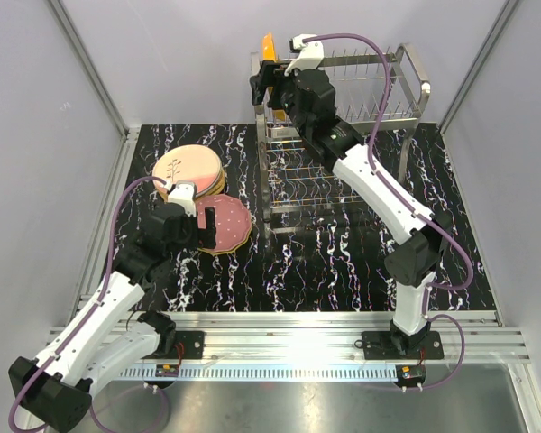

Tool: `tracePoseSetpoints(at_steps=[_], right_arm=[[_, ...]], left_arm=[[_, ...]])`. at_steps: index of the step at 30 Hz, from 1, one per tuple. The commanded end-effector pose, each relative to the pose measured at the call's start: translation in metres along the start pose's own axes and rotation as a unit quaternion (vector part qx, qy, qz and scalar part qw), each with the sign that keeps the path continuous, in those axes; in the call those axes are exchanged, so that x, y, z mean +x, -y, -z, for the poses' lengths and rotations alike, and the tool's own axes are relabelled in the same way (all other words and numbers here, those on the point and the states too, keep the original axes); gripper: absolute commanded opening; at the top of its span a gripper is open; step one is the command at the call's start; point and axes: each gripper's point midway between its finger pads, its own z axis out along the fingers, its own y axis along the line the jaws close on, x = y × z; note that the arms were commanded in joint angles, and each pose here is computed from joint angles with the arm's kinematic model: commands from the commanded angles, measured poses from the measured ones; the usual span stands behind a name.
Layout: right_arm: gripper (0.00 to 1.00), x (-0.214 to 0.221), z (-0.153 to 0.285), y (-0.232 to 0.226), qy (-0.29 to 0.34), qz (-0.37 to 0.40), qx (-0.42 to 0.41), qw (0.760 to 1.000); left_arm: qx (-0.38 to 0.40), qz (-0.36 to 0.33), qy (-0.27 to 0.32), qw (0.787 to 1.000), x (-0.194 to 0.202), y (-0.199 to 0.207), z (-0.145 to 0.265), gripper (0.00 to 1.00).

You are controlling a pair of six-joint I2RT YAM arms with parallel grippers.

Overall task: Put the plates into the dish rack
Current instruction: Insert the plate into the dish rack, then grab a plate with the left arm

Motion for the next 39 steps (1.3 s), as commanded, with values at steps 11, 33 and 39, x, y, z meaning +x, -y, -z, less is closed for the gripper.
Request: tracePoseSetpoints(at_steps=[11, 33, 39], right_arm=[[0.88, -0.064, 0.04, -0.011, 0.051, -0.017, -0.033, 0.998], [0.89, -0.084, 0.203, 0.005, 0.058, -0.009, -0.112, 0.992], [0.81, -0.048, 0.256, 0.003, 0.014, -0.007, -0.173, 0.985]], left_arm=[[-0.001, -0.005, 0.019, 1.0, -0.011, 0.001, -0.002, 0.99], [-0.08, -0.021, 0.016, 0.996, -0.012, -0.027, -0.007, 0.99], [-0.105, -0.007, 0.025, 0.994, -0.015, -0.039, -0.006, 0.99]])
